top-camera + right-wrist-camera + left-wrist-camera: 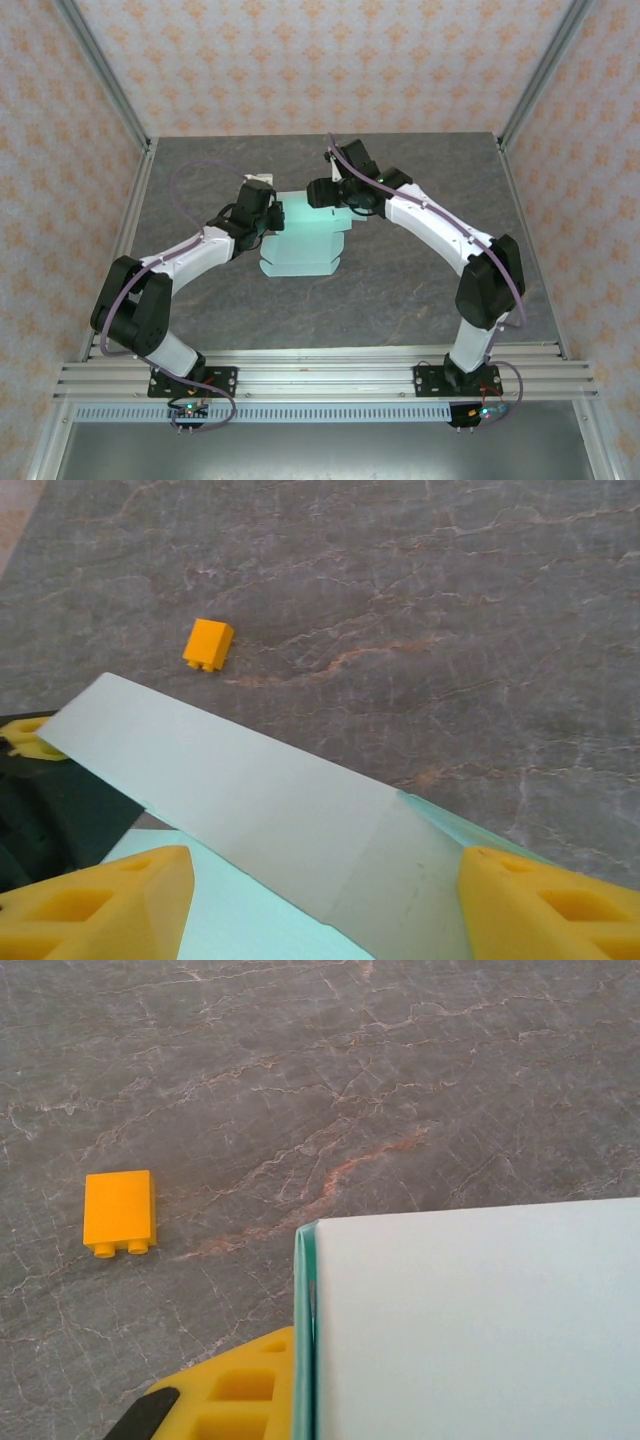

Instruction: Fold the paper box

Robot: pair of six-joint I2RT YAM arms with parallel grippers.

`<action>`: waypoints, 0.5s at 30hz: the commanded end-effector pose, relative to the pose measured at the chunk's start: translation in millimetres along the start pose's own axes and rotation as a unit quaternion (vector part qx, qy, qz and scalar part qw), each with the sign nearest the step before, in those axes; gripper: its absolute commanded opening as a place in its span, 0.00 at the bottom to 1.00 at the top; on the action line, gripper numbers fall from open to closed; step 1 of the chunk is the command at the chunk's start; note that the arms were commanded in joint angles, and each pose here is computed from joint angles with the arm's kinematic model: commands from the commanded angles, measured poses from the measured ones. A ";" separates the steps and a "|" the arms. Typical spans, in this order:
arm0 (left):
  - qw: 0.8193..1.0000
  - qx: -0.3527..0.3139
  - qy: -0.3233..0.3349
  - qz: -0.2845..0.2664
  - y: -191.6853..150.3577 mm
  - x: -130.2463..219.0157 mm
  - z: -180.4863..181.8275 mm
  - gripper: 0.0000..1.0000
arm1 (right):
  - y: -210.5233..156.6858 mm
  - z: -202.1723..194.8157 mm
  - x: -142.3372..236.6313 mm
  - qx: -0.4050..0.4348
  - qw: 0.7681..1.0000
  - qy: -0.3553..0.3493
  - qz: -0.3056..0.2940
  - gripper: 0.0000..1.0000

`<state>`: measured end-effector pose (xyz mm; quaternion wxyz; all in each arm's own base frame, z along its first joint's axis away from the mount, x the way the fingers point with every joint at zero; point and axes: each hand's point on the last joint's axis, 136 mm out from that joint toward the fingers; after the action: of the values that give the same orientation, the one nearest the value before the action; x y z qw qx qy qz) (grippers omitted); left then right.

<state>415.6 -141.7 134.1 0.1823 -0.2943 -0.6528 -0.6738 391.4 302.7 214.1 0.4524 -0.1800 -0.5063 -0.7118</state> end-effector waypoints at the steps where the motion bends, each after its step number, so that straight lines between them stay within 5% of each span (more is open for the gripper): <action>1: 1.000 0.007 0.013 -0.013 6.6 11.0 2.7 0.01 | -3.3 9.9 -3.1 -0.046 0.998 0.037 0.002 0.68; 15: 1.000 0.006 0.007 -0.015 6.3 10.6 -4.4 0.01 | 17.9 21.4 -10.1 -0.215 0.966 0.125 -0.069 0.45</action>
<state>411.0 -136.2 128.2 0.2024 -0.2909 -0.6422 -0.6797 398.4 317.6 194.1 0.4301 -0.1896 -0.3541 -0.8085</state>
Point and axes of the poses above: each hand's point on the last joint's axis, 136 mm out from that joint toward the fingers, its own x axis back along the fingers, its own z axis along the line the jaws close on, y = z × x, and after that the axes turned 11 degrees about -x, right-handed
